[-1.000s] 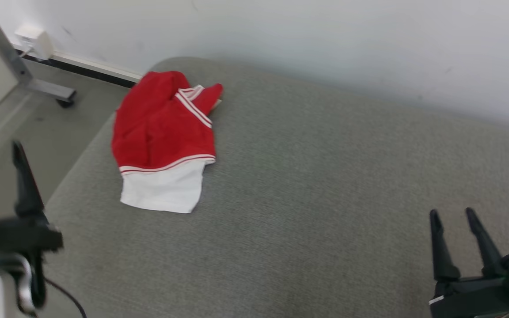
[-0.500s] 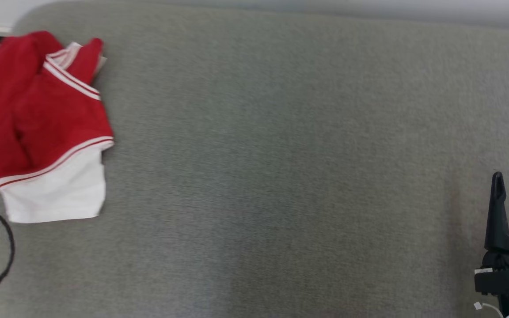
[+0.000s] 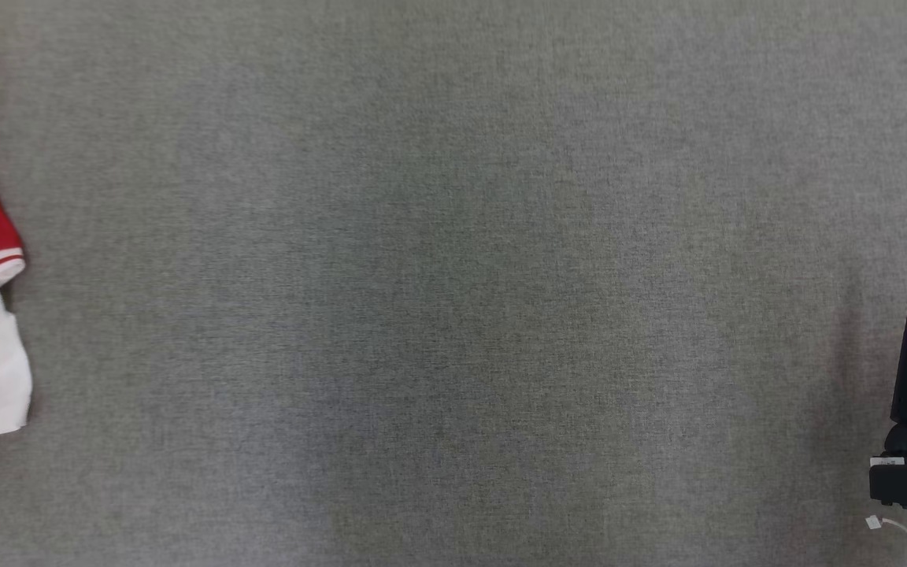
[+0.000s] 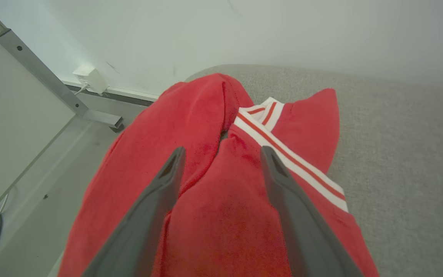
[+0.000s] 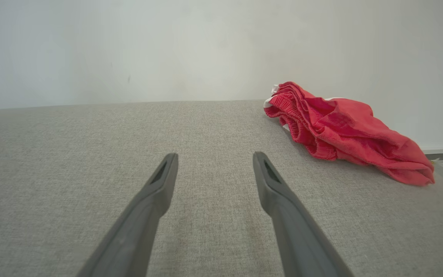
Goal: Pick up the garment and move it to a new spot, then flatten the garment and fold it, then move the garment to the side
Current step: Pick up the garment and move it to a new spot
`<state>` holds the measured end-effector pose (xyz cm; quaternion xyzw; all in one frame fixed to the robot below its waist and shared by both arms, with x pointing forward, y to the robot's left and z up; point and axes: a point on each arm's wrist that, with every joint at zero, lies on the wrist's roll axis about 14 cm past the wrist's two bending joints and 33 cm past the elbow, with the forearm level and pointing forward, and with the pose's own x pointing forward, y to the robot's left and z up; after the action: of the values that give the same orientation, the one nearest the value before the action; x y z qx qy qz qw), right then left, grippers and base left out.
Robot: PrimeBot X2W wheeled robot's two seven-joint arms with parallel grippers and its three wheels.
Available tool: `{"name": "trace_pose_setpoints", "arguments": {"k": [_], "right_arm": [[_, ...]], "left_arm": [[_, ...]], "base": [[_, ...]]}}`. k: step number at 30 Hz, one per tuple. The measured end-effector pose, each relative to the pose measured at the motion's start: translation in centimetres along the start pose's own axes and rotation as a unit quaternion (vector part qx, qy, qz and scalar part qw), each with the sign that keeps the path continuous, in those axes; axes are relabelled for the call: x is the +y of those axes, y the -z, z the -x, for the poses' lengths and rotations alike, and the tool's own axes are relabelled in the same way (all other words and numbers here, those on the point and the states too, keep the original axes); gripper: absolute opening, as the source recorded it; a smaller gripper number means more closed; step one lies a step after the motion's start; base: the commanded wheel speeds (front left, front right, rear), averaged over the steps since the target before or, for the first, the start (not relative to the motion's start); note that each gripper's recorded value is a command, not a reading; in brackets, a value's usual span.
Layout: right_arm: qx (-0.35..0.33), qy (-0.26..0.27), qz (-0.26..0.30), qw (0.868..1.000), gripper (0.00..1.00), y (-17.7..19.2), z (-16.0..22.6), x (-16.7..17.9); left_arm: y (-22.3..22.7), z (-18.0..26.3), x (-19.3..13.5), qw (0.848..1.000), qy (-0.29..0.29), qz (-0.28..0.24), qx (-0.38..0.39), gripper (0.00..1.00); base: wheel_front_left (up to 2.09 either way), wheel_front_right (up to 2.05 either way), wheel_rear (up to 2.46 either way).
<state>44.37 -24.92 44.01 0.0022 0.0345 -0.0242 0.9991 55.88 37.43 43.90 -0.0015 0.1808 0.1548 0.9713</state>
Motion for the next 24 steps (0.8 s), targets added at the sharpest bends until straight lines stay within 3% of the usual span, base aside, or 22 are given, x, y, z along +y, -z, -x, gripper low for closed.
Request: {"name": "trace_pose_setpoints", "arguments": {"k": [9,10,11,12,13,19,24], "right_arm": [[0.007,-0.004,0.006,1.000,1.00,0.4,-0.3,0.1],[0.005,-0.005,0.006,1.000,1.00,0.2,-0.4,0.2],[0.003,-0.007,0.006,1.000,1.00,0.1,-0.5,0.3],[0.002,-0.009,0.005,1.000,1.00,0.0,-0.6,0.4],[0.002,-0.011,0.004,1.000,1.00,0.0,-0.6,0.6],[-0.005,-0.013,-0.006,1.000,1.00,-0.5,-0.2,1.1],[-0.016,-0.014,-0.028,0.999,1.00,-1.2,0.4,1.8]], "left_arm": [[5.9,-0.4,-0.1,0.989,0.001,0.027,0.143,1.00],[6.3,-0.3,0.0,0.988,0.000,0.029,0.153,0.77],[6.5,-0.2,-0.1,0.987,0.000,0.031,0.160,0.40],[6.6,-0.1,-0.1,0.986,0.001,0.030,0.163,0.11],[6.6,0.0,-0.1,0.986,0.002,0.027,0.164,0.00],[0.0,-0.3,0.1,1.000,0.004,-0.013,0.019,0.00],[-9.7,1.1,-1.4,0.988,0.028,-0.020,-0.147,0.00]], "base": [[0.00,0.00,0.00],[0.00,0.00,0.00],[0.00,0.00,0.00],[0.00,0.00,0.00],[0.00,0.00,0.00],[0.00,0.00,0.00],[0.00,0.00,0.00]]}}
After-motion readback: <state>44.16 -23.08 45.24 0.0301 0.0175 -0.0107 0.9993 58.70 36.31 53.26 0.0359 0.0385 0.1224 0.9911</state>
